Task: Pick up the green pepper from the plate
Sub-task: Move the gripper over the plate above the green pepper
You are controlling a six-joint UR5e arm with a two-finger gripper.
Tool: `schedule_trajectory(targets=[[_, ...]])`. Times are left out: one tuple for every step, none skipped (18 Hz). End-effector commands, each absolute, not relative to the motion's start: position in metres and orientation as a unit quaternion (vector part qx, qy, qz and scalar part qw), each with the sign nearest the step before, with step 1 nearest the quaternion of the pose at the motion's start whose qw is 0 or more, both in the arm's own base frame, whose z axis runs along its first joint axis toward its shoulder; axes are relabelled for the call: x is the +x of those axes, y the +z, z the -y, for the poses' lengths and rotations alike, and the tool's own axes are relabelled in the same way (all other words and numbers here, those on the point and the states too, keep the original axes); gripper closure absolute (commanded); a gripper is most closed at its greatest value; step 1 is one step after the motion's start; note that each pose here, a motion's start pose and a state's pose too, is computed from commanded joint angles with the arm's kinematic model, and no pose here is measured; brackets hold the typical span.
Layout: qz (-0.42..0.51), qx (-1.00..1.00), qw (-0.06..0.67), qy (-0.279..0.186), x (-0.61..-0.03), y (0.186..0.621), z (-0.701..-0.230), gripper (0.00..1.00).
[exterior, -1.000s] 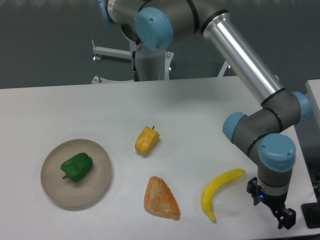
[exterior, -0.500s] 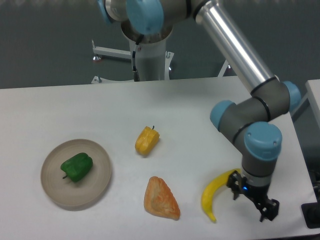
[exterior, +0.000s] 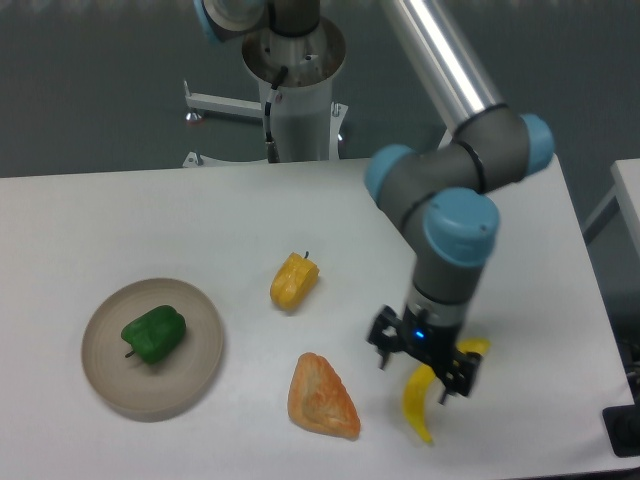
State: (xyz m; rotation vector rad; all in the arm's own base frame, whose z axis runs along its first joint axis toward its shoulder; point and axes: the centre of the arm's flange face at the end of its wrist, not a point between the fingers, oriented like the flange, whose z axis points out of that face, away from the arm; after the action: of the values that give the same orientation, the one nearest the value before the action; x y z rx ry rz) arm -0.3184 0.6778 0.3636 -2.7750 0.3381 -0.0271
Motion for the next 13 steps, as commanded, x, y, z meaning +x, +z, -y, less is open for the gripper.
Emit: schedule_trajectory(targets=[[-0.108,-0.978,0.175,-0.017,-0.309,0.368,-0.676,0.0],[-0.102,-0.978,0.179,-0.027,-0.297,0.371,-0.676,0.0],[-0.094,-0.98,0.173,-0.038,-0.284,0.364,-0.674,0.0],[-0.084,-0.981,0.17,-0.046,-0.272,0.363,-0.669,0.0],[-0.077,-0.982,0.166,-0.054,-0.261,0.359,-0.664,0.0],[-0.073,-0.982,0.162,-0.064,-0.245,0.354,-0.662,0.0],[-0.069,-0.982,0.158,-0.077,-0.229,0.349,-0.66,0.0],[-0.06,-0.983,0.15,-0.087,-0.214,0.341,-0.657,0.0],[-0.054,-0.983,0.146,-0.094,-0.199,0.335,-0.656,0.0],[-0.052,-0.983,0.145,-0.096,-0.183,0.332,-0.658,0.0],[-0.05,-0.983,0.143,-0.1,-0.165,0.326,-0.66,0.0],[-0.052,-0.983,0.144,-0.101,-0.151,0.32,-0.661,0.0],[-0.059,-0.982,0.148,-0.1,-0.135,0.315,-0.663,0.0]])
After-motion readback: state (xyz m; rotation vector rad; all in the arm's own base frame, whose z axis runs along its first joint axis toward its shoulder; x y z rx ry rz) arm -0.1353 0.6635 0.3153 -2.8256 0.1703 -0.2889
